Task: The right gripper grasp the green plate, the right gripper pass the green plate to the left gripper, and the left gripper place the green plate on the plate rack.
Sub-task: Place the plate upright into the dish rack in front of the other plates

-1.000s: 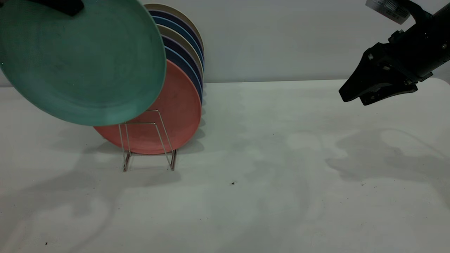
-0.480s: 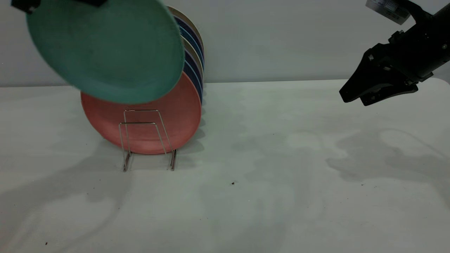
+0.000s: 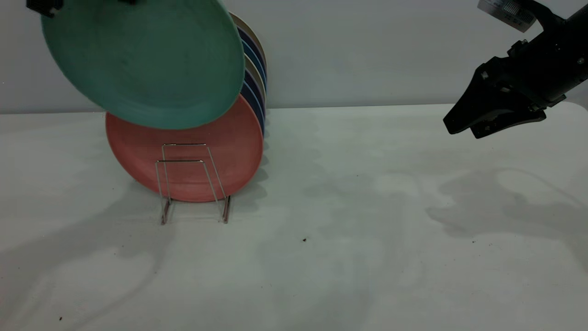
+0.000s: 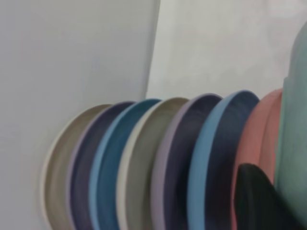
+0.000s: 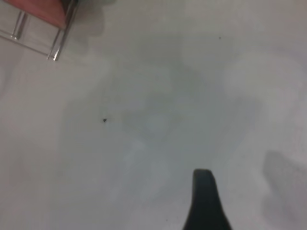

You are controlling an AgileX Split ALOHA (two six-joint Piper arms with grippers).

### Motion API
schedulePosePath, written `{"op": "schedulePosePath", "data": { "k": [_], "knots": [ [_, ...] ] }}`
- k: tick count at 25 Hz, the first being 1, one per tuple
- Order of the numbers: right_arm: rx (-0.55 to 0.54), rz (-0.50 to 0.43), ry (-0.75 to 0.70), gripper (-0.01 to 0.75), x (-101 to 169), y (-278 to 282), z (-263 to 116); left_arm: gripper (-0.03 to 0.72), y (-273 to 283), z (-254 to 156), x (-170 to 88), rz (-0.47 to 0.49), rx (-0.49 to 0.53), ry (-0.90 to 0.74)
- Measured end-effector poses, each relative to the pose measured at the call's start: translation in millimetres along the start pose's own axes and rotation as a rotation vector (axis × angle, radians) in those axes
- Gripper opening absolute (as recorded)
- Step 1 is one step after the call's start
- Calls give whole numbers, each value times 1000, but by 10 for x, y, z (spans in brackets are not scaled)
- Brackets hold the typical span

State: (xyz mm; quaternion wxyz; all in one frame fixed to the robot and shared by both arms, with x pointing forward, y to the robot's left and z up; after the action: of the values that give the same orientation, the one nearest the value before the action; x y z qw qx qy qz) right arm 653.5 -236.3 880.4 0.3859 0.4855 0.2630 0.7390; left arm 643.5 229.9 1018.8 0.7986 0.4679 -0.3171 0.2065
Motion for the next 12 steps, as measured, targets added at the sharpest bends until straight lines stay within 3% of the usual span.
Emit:
{"op": "schedulePosePath", "data": {
  "k": [12],
  "knots": [
    [0,0,-4,554,0,0,0,122,-275,-163,-195,-84,11,25]
  ]
}}
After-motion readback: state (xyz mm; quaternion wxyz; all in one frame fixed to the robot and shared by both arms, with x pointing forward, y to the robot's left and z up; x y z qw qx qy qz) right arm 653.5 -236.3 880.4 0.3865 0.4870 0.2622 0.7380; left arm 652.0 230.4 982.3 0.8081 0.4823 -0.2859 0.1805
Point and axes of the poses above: a point on each arm's last joint axis where the gripper is mounted, y pointing back along that axis away from the gripper, x along the wrist's bending axis when the last joint is at zero, z = x × y, the point moved 4 cm from there along -y, pointing out along that axis toward the gripper, and after that the axes turned 14 degrees about -y, right-handed, at the moved point
